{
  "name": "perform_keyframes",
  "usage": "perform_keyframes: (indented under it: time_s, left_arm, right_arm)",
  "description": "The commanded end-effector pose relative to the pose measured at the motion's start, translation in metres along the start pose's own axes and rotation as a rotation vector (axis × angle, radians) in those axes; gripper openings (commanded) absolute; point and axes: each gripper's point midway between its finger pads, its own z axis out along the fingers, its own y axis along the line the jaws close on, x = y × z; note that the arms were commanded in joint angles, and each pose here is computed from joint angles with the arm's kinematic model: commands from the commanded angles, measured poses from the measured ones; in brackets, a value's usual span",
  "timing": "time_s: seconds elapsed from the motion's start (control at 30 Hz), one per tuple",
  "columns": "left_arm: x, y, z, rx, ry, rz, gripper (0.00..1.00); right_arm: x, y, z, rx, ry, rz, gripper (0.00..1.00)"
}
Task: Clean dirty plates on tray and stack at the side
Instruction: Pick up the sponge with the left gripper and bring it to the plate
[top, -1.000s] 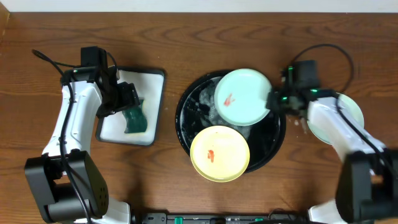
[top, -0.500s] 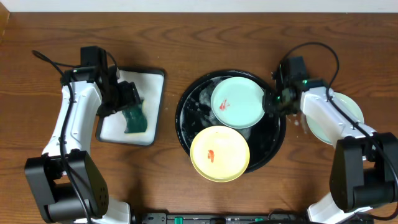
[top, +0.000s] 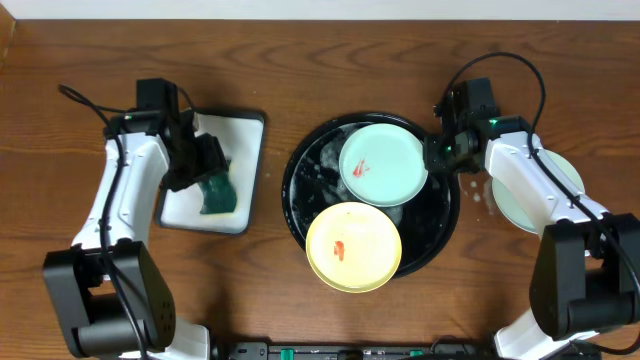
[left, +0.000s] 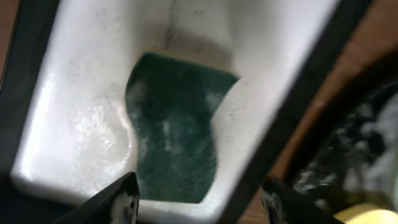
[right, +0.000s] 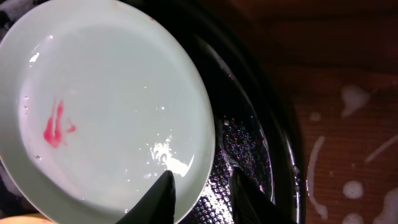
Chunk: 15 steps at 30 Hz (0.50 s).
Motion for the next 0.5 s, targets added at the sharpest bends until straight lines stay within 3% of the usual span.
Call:
perform_keyframes:
  time_s: [0.0, 0.23, 0.37, 0.47]
  left_arm:
    - [0.014, 0.018, 0.017, -0.101, 0.021, 0.001, 0.67]
    - [0.037, 0.023, 0.055, -0.061, 0.029, 0.002, 0.68]
    - [0.038, 0.027, 0.071, -0.051, -0.009, 0.008, 0.48]
    - [0.040, 0.029, 0.082, -0.042, -0.041, 0.013, 0.45]
  right_arm:
    - [0.003, -0.001, 0.005, 0.010, 0.018, -0.020, 0.27]
    - [0.004, -0.001, 0.005, 0.012, 0.024, -0.016, 0.27]
    - [0.004, -0.001, 0.005, 0.012, 0.024, -0.015, 0.27]
    - [0.005, -0.001, 0.005, 0.012, 0.028, -0.015, 0.26]
